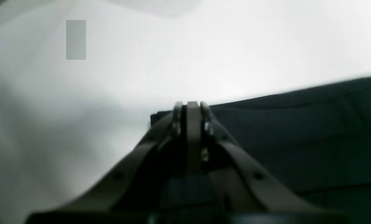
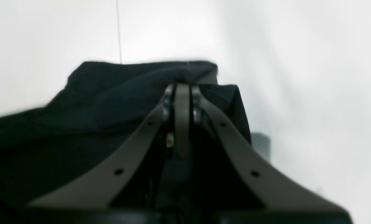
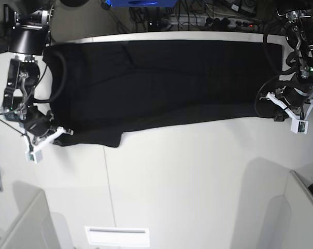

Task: Fold the T-shirt properly
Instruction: 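Lift the hem edge with both grippers and carry it over toward the shoulder edge, then lower the hem onto the shoulder edge and open both grippers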

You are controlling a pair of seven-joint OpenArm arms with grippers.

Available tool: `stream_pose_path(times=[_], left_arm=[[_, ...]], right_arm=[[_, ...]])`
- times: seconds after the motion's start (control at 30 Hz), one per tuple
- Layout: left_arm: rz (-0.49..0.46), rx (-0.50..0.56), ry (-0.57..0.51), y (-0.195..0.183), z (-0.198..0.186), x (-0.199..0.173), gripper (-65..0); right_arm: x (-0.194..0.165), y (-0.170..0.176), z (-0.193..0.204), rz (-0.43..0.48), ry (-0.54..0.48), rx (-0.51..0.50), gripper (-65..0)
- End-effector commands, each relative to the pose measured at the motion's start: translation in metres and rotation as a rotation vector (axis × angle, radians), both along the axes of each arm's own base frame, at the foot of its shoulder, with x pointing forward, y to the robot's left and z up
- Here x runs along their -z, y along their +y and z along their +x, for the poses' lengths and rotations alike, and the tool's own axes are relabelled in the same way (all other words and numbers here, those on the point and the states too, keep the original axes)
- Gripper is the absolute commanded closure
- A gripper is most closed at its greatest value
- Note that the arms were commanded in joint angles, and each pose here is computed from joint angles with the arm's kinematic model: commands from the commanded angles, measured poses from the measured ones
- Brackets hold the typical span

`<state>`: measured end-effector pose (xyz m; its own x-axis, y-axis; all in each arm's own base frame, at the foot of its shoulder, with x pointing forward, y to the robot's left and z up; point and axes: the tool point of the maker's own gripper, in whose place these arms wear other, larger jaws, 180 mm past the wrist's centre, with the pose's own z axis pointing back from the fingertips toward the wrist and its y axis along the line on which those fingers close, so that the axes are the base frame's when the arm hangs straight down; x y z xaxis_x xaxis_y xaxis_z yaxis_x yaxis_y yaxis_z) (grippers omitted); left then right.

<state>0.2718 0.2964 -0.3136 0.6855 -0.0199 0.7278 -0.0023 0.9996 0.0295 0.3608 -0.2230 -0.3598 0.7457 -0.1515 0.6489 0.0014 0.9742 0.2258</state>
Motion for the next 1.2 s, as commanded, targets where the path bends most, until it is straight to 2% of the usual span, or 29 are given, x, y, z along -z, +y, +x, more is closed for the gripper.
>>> stream_pose_path(times=[0.0, 0.47, 0.67, 1.17], left_arm=[[0.017, 0.008, -0.043, 0.003, 0.006, -0.013, 0.0], [0.022, 0.01, -0.029, 0.003, 0.001, -0.01, 0.0], [0.028, 0.026, -0.055, -0.003, 0.003, -0.019, 0.0], [0.034, 0.028, -0.03, -0.002, -0.005, -0.013, 0.0]], right_arm=[[-0.019, -0.007, 0.008, -0.013, -0.059, 0.004, 0.0], [-0.034, -0.022, -0.024, -0.044, -0.05, 0.032, 0.0], [-0.035, -0.027, -0.045, -0.064, -0.022, 0.039, 0.0], [-0.027, -0.02, -0.085, -0.086, 0.011, 0.025, 0.0]])
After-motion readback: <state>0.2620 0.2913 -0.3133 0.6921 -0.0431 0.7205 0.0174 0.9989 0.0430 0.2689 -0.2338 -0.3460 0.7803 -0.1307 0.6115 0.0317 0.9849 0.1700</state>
